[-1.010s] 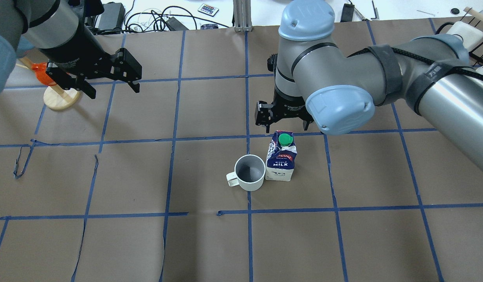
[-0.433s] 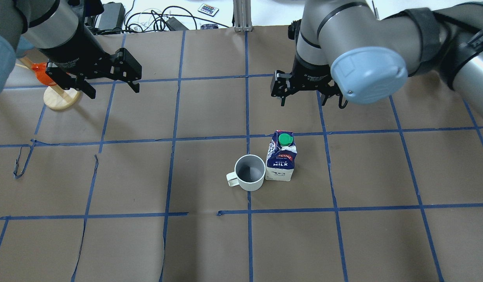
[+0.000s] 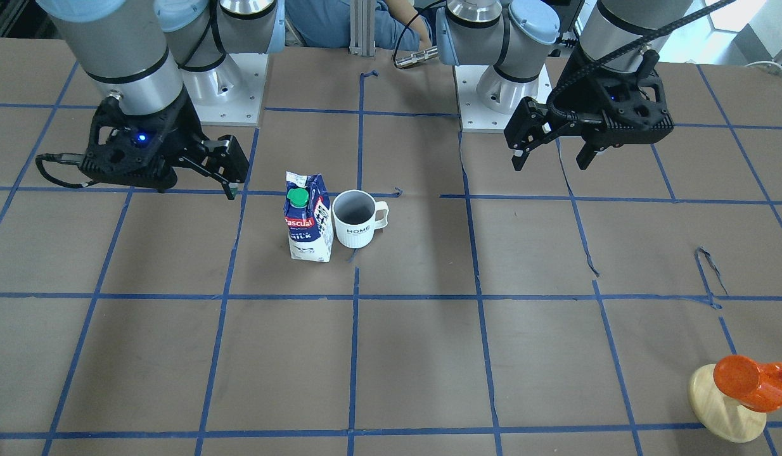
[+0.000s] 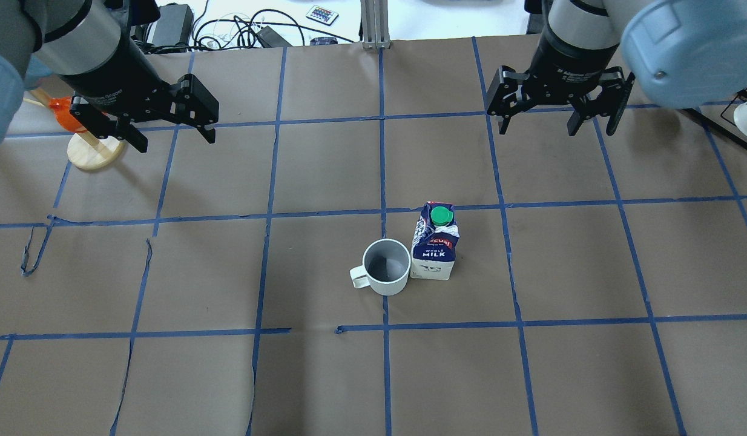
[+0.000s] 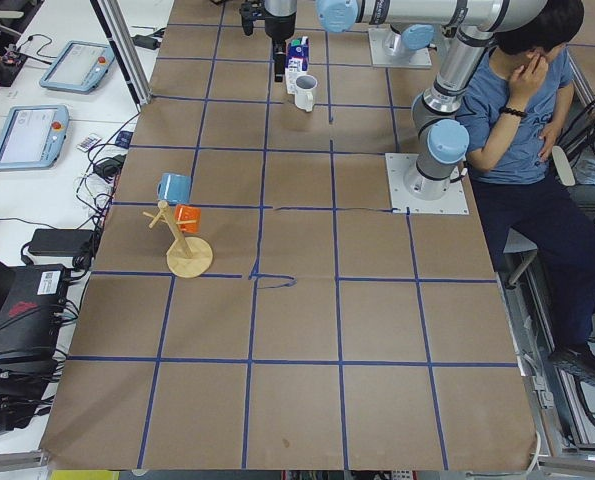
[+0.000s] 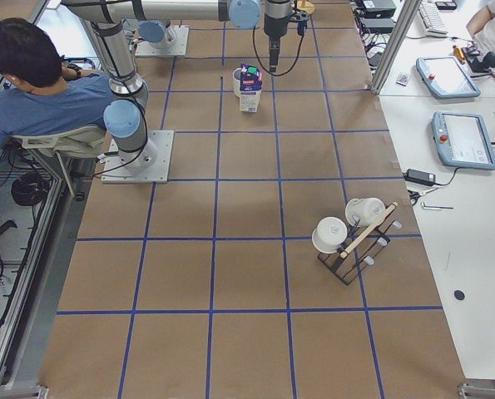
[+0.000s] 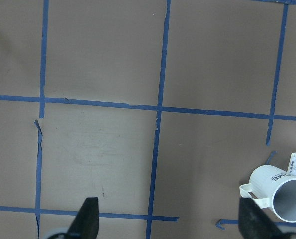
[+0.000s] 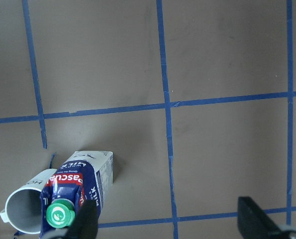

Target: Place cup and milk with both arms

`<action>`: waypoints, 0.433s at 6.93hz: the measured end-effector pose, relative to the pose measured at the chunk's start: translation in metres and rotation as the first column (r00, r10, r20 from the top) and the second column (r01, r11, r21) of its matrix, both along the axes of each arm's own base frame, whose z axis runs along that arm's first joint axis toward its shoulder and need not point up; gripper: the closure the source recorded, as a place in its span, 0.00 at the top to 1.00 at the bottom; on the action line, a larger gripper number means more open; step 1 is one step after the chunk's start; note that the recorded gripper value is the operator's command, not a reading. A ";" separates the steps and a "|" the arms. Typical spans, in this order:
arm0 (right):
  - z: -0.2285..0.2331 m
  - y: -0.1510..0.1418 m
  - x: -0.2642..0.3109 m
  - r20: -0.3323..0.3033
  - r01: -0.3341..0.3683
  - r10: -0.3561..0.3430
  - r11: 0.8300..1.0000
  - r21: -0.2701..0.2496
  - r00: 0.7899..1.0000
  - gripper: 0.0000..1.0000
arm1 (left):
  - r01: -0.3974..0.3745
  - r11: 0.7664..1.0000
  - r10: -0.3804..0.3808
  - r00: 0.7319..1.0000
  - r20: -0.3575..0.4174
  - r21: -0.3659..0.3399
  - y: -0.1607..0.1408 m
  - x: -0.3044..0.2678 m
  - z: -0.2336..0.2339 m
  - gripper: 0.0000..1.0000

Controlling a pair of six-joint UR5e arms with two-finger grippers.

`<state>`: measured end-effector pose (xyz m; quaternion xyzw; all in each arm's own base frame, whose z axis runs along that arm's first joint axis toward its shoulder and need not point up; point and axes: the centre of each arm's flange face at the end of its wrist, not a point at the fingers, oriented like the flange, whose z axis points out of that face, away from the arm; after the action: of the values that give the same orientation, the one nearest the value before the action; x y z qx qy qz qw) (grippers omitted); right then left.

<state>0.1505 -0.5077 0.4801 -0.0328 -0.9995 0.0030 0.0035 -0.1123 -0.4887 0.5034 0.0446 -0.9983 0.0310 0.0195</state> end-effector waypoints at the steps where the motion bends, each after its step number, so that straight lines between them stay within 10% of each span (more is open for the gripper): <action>1: 0.002 0.005 -0.004 0.001 -0.012 0.012 1.000 0.015 1.000 1.00 | 0.000 1.000 0.000 1.000 0.000 0.000 0.000 0.000 0.000 1.00; 3: 0.004 0.011 -0.007 0.000 -0.016 0.016 0.999 0.036 1.000 1.00 | 0.000 1.000 0.000 1.000 0.000 0.000 0.000 0.000 0.000 1.00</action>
<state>0.1438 -0.4972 0.4843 -0.0249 -0.9996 -0.0150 0.0041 -0.1123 -0.4887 0.5034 0.0446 -0.9983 0.0311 0.0195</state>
